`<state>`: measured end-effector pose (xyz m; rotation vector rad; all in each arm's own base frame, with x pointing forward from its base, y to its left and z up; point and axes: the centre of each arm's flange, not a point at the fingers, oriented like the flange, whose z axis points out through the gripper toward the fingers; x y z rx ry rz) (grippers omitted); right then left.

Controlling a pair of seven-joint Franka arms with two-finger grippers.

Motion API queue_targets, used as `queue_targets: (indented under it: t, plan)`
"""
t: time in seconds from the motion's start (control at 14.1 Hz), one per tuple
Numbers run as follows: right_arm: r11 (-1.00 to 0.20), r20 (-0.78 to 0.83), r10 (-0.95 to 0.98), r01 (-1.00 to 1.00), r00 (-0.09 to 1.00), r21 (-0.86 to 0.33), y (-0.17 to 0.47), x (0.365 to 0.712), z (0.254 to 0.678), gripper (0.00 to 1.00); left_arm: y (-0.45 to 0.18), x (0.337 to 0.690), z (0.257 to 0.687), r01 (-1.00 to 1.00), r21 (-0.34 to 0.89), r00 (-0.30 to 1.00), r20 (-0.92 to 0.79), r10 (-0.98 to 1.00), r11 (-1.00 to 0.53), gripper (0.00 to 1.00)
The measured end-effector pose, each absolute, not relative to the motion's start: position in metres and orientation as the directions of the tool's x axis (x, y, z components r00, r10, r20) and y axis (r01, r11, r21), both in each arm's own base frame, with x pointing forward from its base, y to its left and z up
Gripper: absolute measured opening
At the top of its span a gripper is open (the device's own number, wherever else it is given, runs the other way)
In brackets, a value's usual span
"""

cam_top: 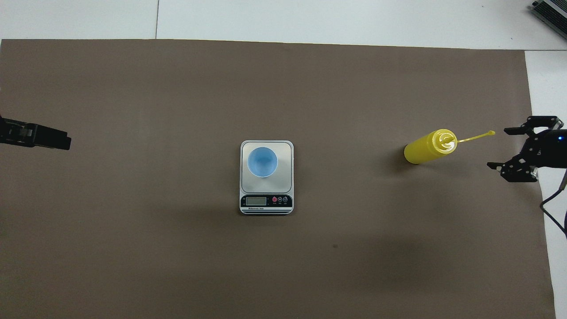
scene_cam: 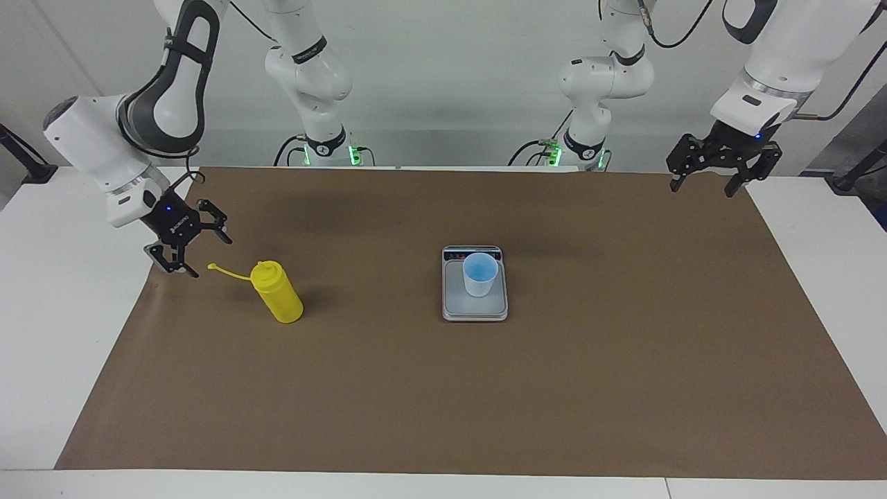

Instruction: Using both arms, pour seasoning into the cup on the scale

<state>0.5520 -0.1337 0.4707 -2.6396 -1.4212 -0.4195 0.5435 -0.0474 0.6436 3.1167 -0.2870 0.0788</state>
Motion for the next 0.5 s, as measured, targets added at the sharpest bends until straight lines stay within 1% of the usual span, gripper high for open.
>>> queue_targets:
  t: [0.21, 0.5]
  plan:
    - [-0.671, 0.221, 0.727, 0.741, 0.650, 0.030, -0.100, 0.556, 0.501, 1.00, -0.047, 0.544, 0.644, -0.183, 0.006, 0.982, 0.051, -0.182, -0.983, 1.00]
    - [-0.801, 0.204, 0.589, 0.598, 0.782, 0.017, -0.075, 0.564, 0.529, 1.00, -0.047, 0.544, 0.644, -0.183, 0.006, 0.982, 0.051, -0.182, -0.983, 1.00]
